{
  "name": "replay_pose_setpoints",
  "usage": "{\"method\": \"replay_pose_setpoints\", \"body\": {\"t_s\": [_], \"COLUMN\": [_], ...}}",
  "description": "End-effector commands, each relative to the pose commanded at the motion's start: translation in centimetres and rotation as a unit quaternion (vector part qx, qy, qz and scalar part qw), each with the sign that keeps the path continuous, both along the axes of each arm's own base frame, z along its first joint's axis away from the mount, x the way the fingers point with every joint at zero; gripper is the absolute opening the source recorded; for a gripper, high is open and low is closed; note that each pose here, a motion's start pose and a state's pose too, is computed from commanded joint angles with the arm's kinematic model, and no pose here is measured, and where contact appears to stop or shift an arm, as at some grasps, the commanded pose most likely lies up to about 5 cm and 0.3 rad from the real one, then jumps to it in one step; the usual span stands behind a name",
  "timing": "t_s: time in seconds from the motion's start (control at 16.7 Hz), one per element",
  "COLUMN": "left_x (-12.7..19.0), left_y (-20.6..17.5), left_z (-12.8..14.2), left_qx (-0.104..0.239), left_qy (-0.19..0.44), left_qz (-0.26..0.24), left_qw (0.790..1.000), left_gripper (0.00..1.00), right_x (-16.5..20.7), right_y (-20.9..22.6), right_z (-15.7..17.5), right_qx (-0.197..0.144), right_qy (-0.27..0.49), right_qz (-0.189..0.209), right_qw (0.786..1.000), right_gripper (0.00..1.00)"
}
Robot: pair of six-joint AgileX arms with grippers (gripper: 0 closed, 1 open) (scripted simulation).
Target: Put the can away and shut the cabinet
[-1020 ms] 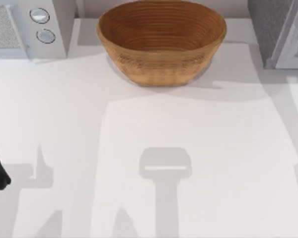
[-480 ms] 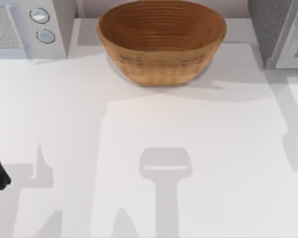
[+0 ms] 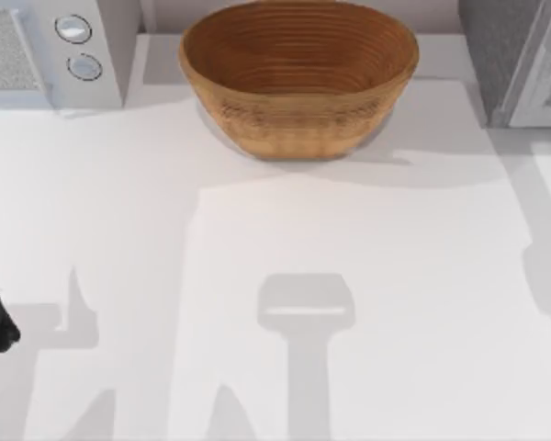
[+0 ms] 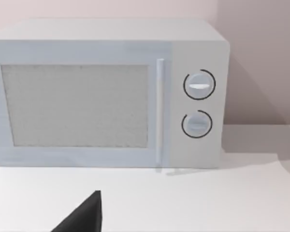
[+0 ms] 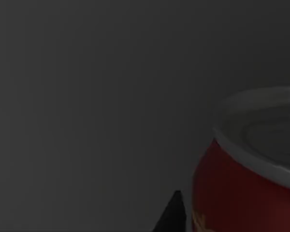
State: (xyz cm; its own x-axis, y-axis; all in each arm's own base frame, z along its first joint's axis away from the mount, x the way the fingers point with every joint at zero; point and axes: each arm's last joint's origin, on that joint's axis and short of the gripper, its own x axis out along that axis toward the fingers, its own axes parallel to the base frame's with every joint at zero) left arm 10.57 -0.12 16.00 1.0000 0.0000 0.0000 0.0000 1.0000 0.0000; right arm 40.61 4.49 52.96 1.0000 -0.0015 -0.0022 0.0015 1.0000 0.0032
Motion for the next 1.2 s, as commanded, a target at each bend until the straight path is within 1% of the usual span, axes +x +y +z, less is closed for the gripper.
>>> {"method": "replay_pose_setpoints", "body": {"t_s": [0.6,0.66,1.2], "left_x": [0.00,0.00,0.00], "left_y": [0.00,0.00,0.00], "left_z": [0.00,0.00,0.00], "left_qx": [0.000,0.000,0.000], "left_qy": [0.000,0.000,0.000], "left_qz": [0.000,0.000,0.000], "left_qw": [1.000,1.000,1.000], "left_gripper": [1.00,1.00,1.00], "right_x": [0.00,0.00,-0.01], "right_y": [0.00,0.00,0.09], "right_z": [0.00,0.00,0.00], "right_qx": [0.000,0.000,0.000], "right_qy": [0.000,0.000,0.000], "right_qz": [0.000,0.000,0.001], "right_qw": [1.000,1.000,1.000], "right_gripper": [0.98,1.00,1.00]}}
